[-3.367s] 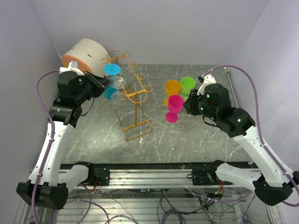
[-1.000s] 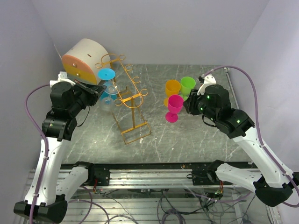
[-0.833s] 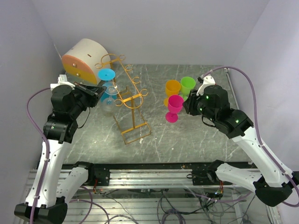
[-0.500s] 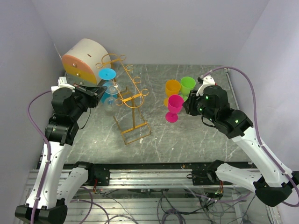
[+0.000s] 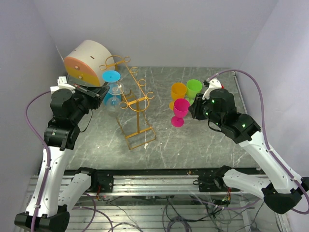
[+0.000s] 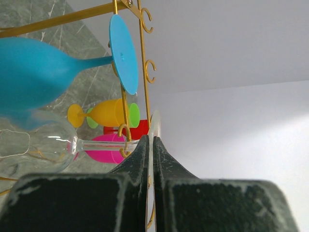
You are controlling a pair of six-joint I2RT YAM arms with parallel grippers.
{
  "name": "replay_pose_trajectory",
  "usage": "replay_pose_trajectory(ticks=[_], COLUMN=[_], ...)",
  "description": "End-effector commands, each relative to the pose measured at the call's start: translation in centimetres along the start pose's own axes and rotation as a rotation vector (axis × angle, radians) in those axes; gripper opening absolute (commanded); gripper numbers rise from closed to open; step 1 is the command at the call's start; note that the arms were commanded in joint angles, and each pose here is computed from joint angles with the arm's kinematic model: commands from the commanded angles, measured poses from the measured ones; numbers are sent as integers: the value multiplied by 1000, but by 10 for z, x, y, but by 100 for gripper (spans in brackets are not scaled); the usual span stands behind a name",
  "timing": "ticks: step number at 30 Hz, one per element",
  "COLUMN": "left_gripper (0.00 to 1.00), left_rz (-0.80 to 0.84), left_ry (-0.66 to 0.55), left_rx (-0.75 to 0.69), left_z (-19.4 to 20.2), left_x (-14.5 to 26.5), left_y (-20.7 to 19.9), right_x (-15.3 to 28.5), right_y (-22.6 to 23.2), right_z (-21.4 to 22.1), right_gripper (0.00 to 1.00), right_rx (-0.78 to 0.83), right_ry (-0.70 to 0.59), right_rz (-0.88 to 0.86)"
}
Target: Take the wine glass off the wine glass rack
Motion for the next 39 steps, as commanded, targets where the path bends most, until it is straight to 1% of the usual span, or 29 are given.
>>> replay_pose_trajectory(ticks=[1, 4, 11, 18, 23, 28, 31, 34, 37, 39], left_gripper=[7, 7, 7, 7, 7, 7, 7, 7, 7, 7], left_rz=[111, 108, 111, 102, 119, 189, 223, 269, 330, 380], left_ry=[-39, -42, -108, -134, -117, -92, -108, -123, -122, -102], left_rx=[-19, -27, -79, -103, -97, -80, -83, -76, -55, -34], left_z=[-6, -7, -12, -14, -12, -7, -6, -4, 0, 4], left_x=[7, 9, 22, 30, 39, 63, 86, 112, 135, 146], left_y=[-26, -30, -42, -48, -50, -61, -71, -80, -86, -87], right_x=[0, 1, -2, -1, -1, 9, 18, 26, 29, 33], right_y=[1, 1, 2, 2, 3, 15, 22, 32, 45, 57], right_z=[-3, -3, -2, -3, -2, -11, -18, -25, -28, -33], right_gripper=[26, 26, 26, 26, 26, 26, 26, 27, 28, 29], right_rx=[0, 0, -1, -1, 5, 1, -2, 1, 7, 8], right_ry=[-21, -23, -16, -23, -17, -61, -98, -132, -163, -185], right_rz=[-3, -3, -13, -9, -29, -200, -298, -431, -617, -794])
Point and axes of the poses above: each gripper's point midway between its finger pads, its own x axis back along the fingers, its own y axis along the line the jaws close on, z = x × y, the point moved 10 cm from there along x, back along the fingers, and after that the axes turned 6 degrees about x, right-handed, at the moved point
